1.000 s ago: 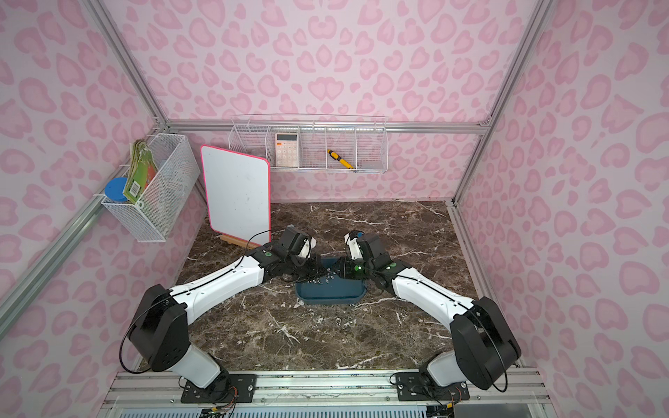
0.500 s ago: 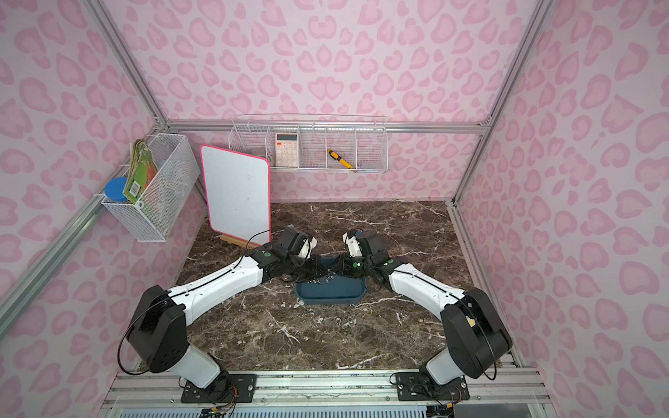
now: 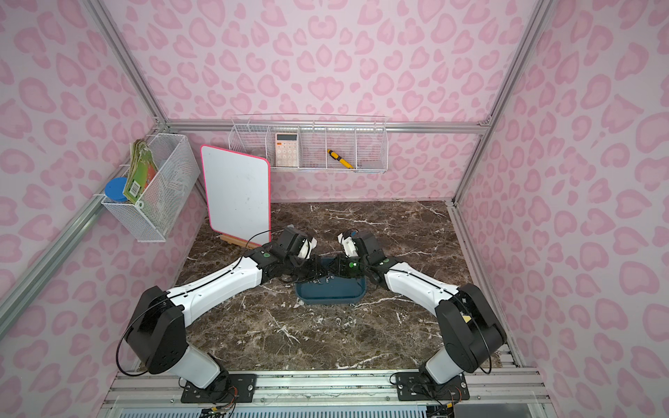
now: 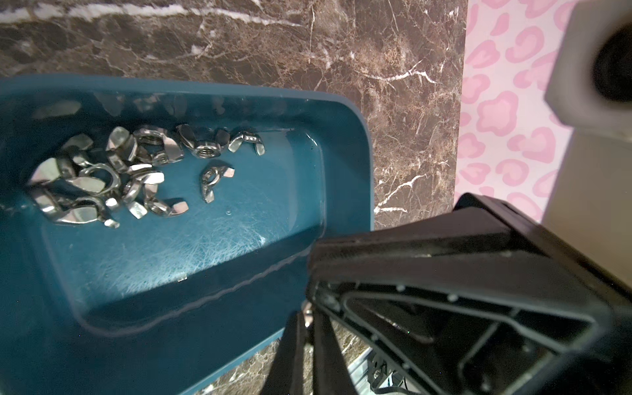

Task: Take out the wing nut from the storage box
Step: Pick up the wing nut from the storage box, then place the wing nut at the center of the board.

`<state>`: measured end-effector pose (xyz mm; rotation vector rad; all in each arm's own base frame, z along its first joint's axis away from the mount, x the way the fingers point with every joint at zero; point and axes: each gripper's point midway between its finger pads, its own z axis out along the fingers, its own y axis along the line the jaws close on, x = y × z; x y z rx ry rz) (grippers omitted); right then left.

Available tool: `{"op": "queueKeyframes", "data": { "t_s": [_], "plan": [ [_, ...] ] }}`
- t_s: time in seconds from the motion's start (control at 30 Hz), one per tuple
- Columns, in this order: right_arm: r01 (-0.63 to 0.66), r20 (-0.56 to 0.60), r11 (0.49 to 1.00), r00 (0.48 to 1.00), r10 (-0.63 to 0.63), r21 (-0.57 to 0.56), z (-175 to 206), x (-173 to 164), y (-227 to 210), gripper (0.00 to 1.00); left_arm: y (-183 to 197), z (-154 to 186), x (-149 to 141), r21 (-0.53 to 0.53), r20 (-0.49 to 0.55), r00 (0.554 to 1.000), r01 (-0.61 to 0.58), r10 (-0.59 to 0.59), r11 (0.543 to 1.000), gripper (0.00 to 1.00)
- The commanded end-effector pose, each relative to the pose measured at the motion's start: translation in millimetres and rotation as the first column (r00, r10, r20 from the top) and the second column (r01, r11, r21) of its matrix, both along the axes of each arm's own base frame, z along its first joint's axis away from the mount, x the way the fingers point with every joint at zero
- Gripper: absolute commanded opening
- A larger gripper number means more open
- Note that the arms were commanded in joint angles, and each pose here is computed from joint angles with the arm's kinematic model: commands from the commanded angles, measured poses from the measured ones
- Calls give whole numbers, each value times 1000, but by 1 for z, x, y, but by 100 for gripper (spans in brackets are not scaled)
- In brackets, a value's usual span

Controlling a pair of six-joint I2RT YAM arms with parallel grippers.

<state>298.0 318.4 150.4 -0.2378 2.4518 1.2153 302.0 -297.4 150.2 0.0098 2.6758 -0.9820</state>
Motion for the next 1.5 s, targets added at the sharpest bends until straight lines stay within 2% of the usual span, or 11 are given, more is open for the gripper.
{"op": "queueKeyframes", "data": {
  "t_s": [0.0,0.13,0.27,0.4,0.63,0.87,0.9,0.93,1.1,1.2,1.47],
  "plan": [
    [-13,10,1000,1000,13,20,5,0,4,3,-2,7,1,-20,30,1000,11,-11,1000,0],
    [-12,10,1000,1000,11,19,6,-1,3,0,-1,7,1,-17,27,1000,6,-6,1000,0],
    [-1,17,1000,1000,0,10,7,-1,0,0,1,9,1,-15,34,999,-2,2,1000,6],
    [18,24,1000,1000,-17,-17,7,-2,-7,0,5,11,1,-4,41,999,-14,14,1000,34],
    [74,58,985,996,-66,-158,0,-6,-35,0,23,17,3,1,52,997,-56,55,998,50],
    [110,96,899,992,-77,-423,-22,-36,-73,0,45,16,8,36,61,993,-101,99,994,77],
    [107,94,883,993,-72,-456,-26,-43,-77,0,48,16,9,42,63,992,-110,108,993,84],
    [104,92,871,993,-68,-481,-30,-49,-79,0,50,16,10,47,66,991,-117,114,992,97],
    [103,77,808,994,-72,-580,-52,-79,-97,0,56,18,14,54,76,989,-128,124,990,99],
    [97,59,792,995,-77,-603,-66,-89,-102,0,56,16,13,59,72,990,-126,121,990,99],
    [94,34,769,995,-93,-633,-91,-86,-99,0,58,16,12,68,63,990,-129,124,989,99]
  ]
}}
